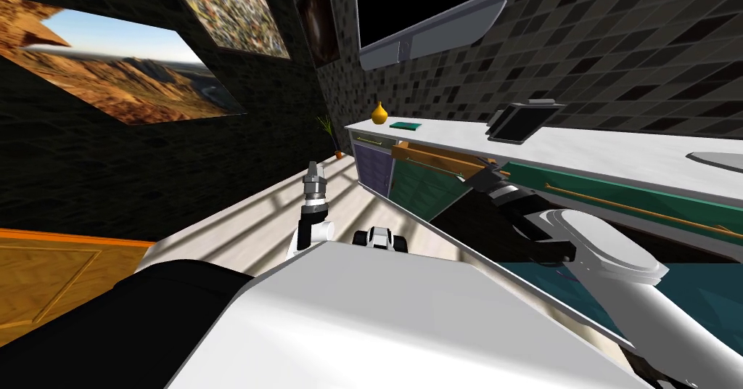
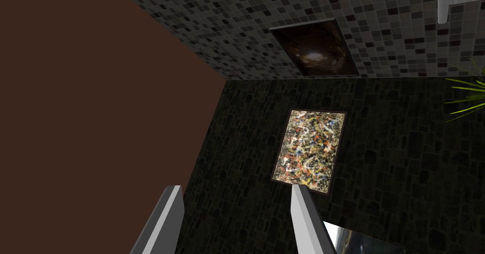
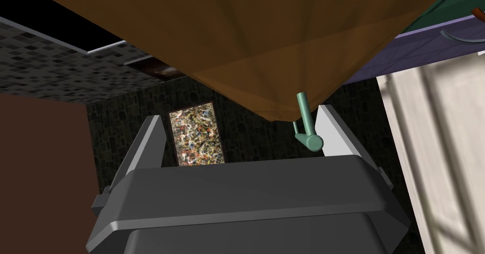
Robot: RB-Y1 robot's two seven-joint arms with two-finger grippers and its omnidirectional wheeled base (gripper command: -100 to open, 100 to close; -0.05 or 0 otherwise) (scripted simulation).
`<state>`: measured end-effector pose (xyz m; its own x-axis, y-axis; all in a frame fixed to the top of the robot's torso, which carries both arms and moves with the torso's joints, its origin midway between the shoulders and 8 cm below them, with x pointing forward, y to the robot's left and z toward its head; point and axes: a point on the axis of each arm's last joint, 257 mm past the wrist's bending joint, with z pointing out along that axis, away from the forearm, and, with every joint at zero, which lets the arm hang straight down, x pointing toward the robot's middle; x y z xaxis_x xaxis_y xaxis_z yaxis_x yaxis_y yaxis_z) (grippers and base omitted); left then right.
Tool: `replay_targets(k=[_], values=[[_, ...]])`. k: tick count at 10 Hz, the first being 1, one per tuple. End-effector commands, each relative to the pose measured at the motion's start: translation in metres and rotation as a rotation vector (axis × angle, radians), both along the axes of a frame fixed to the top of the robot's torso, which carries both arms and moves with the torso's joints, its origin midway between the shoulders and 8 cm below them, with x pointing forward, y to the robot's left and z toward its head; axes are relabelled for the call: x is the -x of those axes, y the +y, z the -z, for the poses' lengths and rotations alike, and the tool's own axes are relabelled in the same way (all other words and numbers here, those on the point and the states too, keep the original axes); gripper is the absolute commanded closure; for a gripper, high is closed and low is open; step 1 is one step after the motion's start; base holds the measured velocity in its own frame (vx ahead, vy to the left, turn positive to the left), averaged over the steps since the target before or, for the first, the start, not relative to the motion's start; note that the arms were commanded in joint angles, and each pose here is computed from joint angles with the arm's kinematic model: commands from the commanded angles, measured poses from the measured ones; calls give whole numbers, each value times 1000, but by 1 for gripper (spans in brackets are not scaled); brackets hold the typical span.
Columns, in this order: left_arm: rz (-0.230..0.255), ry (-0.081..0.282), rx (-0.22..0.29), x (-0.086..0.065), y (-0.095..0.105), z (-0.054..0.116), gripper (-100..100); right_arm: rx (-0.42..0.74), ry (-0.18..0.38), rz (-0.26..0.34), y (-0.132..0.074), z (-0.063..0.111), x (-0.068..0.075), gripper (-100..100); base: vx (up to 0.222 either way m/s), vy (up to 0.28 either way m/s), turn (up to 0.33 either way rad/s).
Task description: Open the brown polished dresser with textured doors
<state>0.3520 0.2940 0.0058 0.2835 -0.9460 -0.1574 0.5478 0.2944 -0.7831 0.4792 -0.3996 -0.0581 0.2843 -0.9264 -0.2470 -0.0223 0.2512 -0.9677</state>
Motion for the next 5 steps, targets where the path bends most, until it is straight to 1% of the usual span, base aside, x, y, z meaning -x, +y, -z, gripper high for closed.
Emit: replay_targets(k=[1, 5], values=[[0, 0, 0, 0, 0, 0, 0, -2, 2, 1, -1, 0, 0, 0, 0, 0, 0], [0, 0, 0, 0, 0, 0, 0, -2, 5, 2, -1, 2, 0, 0, 0, 0, 0]])
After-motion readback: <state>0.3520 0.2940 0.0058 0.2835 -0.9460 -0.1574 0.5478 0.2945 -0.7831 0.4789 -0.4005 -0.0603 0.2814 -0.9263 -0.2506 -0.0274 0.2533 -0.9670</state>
